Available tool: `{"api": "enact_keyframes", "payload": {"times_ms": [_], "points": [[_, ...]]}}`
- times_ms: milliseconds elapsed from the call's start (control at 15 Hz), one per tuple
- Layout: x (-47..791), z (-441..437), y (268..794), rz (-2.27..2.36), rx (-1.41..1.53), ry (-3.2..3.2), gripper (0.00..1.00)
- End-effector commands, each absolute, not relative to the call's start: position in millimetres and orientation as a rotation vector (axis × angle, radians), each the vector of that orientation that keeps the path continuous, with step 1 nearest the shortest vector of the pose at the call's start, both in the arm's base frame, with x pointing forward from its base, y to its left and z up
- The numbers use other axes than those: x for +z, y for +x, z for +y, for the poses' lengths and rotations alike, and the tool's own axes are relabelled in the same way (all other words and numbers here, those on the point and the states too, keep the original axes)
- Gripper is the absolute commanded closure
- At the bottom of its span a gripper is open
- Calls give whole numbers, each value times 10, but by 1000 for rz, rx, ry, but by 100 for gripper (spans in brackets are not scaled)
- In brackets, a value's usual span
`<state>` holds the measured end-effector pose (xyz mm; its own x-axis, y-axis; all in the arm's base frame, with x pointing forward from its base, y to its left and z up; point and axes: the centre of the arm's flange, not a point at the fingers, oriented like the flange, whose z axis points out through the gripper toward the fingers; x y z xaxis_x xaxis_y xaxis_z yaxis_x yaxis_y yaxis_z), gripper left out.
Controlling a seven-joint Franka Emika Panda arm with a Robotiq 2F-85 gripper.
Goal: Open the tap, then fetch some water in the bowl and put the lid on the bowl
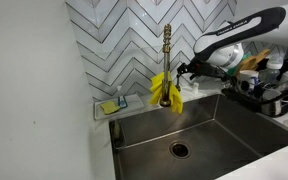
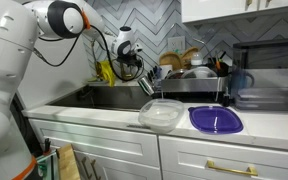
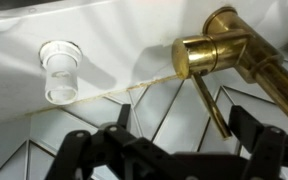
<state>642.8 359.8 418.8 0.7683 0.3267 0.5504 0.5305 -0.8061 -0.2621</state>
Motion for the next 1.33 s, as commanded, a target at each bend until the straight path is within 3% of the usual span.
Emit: {"api": "enact_keyframes", "payload": {"times_ms": [0,1267], "points": [[4152,3583,6474,-670,-704,-2583,0],[4279,3393,6449,-630,-657,-2665,0]]}}
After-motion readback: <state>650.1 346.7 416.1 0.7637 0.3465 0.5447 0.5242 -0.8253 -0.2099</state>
